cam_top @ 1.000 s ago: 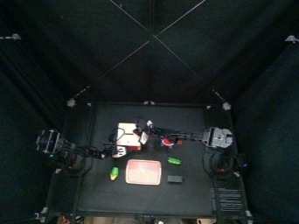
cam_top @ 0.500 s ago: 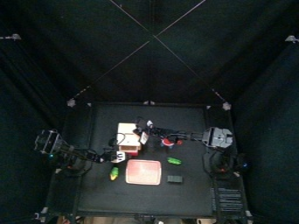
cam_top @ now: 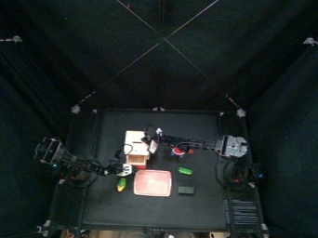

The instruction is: Open drawer

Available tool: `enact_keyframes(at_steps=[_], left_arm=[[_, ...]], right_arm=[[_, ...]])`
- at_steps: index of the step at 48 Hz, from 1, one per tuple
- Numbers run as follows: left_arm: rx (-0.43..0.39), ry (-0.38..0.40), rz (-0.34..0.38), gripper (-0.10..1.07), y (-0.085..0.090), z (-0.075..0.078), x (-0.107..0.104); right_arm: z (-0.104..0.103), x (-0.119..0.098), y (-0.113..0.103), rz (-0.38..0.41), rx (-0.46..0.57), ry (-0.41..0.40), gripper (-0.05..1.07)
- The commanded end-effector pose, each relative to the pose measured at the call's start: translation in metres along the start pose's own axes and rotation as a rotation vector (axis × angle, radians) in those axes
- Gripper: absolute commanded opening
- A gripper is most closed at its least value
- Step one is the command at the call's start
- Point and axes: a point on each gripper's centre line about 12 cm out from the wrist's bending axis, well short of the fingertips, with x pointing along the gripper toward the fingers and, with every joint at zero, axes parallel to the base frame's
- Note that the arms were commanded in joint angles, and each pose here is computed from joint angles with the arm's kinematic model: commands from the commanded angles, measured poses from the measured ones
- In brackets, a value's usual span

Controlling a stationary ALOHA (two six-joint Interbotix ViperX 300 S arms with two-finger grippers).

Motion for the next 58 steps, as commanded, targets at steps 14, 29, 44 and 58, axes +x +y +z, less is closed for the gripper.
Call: enact_keyframes(at_steps=[14, 29, 44, 58], left_arm=[[-0.001, 0.029, -0.033, 0.43, -0.009, -0.01, -0.008], [-0.007, 0.079, -0.038, 0.43, -0.012, -0.021, -0.011], [-0.013, 0.102, -0.04, 0.43, -0.013, -0.028, -0.013], [-0.016, 0.107, -0.04, 0.44, -0.014, -0.029, -0.013]], right_arm=[[0.01, -0.007, -0.001, 0.0, 0.015, -0.02, 0.02], [0.01, -0.007, -0.001, -0.002, 0.021, -0.02, 0.02], [0.01, -0.007, -0.001, -0.002, 0.019, -0.02, 0.02], [0.011, -0.007, -0.001, -0.001, 0.019, -0.022, 0.02]])
